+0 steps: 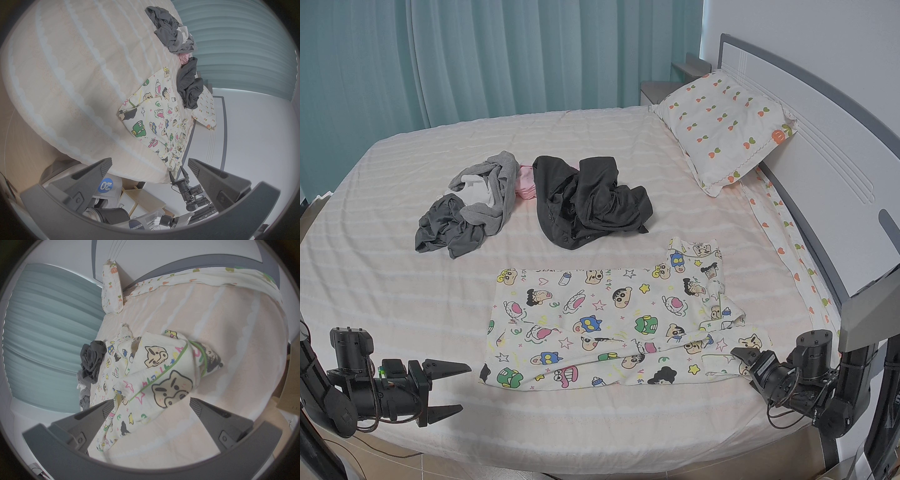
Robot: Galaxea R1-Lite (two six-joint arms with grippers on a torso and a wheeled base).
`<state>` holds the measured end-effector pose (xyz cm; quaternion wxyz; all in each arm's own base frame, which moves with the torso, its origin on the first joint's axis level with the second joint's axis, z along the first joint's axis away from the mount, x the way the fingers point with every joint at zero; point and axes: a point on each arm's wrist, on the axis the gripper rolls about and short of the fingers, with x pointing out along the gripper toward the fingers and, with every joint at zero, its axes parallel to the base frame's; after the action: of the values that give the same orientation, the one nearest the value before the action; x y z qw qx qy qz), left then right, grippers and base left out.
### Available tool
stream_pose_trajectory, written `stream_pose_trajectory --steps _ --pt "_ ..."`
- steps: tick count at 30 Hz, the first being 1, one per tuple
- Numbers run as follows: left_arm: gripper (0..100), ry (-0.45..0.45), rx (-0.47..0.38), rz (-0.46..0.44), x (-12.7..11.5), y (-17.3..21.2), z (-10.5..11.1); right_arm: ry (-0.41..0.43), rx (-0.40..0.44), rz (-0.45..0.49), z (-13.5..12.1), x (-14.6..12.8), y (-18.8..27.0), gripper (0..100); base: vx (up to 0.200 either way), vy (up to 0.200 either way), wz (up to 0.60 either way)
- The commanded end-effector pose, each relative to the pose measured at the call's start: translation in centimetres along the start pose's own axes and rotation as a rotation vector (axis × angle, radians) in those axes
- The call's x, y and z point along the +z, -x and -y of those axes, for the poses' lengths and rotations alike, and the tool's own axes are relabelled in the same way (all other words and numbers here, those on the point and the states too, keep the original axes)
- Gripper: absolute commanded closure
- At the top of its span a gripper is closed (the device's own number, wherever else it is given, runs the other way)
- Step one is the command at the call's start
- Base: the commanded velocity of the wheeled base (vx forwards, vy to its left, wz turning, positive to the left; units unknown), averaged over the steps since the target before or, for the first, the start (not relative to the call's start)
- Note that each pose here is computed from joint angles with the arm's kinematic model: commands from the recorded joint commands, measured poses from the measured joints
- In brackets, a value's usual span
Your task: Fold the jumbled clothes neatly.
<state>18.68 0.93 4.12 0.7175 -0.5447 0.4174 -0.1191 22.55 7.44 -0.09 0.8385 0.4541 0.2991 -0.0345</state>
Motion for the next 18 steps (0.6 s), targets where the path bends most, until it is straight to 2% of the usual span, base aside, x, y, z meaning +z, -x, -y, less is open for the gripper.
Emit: stream_pose_trajectory --steps 1,11,12,18 --pt "0 -0.001 -0.001 0.001 0.03 0.00 0.02 -0.012 -0.002 0.008 0.14 -0.39 -1.75 0 0.000 0.000 0.00" --pt "0 0.000 0.000 0.000 -0.01 0.01 0.00 -0.008 0.016 0.038 -0.36 -0.11 -1.88 0 0.000 0.000 0.00" --pt "0 0.000 0.000 0.000 -0.01 0.01 0.00 -0.004 0.002 0.042 -0.20 -0.23 -1.74 100 0.000 0.000 0.00" --pt "0 0.000 0.000 0.000 -0.01 0.01 0.00 0.009 -0.015 0.033 -0.10 -0.78 -1.13 100 0.000 0.000 0.00"
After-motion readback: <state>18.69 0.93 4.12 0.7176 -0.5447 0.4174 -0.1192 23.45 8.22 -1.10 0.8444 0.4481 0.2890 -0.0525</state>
